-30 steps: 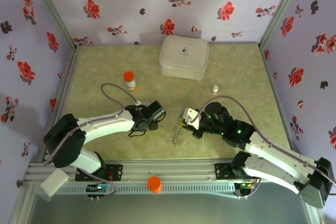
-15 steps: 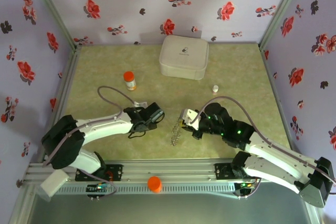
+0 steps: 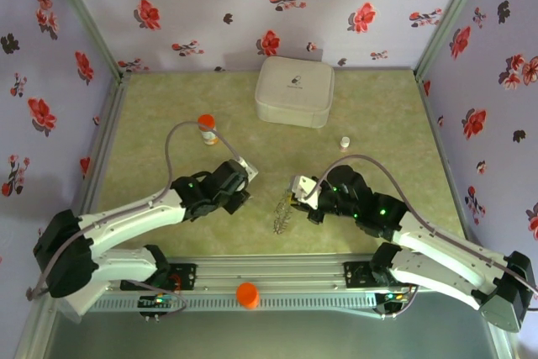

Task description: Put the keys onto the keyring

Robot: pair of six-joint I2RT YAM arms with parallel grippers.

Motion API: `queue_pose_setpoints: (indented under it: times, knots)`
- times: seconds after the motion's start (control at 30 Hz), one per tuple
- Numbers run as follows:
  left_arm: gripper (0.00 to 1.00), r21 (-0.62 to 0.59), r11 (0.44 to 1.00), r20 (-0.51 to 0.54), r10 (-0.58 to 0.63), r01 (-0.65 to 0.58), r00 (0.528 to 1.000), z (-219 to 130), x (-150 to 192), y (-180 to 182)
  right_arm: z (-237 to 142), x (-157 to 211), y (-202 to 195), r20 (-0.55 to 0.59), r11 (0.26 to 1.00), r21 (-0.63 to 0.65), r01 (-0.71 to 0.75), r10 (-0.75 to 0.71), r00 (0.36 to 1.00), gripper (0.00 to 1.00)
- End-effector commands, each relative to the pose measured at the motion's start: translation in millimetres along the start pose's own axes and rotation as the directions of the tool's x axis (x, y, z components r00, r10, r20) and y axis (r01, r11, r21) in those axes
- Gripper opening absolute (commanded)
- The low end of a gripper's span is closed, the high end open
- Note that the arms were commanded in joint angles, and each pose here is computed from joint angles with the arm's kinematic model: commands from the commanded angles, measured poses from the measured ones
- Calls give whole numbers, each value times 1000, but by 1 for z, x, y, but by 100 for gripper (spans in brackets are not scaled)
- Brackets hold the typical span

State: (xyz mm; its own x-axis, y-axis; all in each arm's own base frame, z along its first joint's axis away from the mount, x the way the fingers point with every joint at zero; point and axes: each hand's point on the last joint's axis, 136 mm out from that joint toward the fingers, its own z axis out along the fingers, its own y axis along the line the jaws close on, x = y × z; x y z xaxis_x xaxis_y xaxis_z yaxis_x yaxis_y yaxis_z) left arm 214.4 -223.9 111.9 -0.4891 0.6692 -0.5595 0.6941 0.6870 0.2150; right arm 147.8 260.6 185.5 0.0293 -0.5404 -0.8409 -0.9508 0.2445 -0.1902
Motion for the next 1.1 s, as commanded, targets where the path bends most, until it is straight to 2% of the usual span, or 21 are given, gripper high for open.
queue_pose_setpoints:
  times: [0.0, 0.23, 0.47, 0.7, 1.07]
  knots:
    - [49, 118, 982, -9, 152, -150, 988, 5, 1, -7, -4, -2, 1, 16, 1000, 11, 19, -19, 1000, 0]
    - [48, 276, 934, -136, 273, -228, 952, 22, 13, -30, -6, -3, 4, 15, 1000, 3, 28, -28, 999, 0]
    - [43, 320, 897, -211, 382, -306, 900, 43, 3, -33, -6, -4, 8, 20, 999, -19, 33, -33, 999, 0]
    - [45, 367, 876, -335, 438, -313, 834, 56, 22, -37, -7, -7, 9, 29, 999, -24, 44, -43, 999, 0]
    - [45, 394, 848, -400, 505, -354, 765, 68, 33, -46, -6, -8, 10, 31, 998, -35, 49, -48, 998, 0]
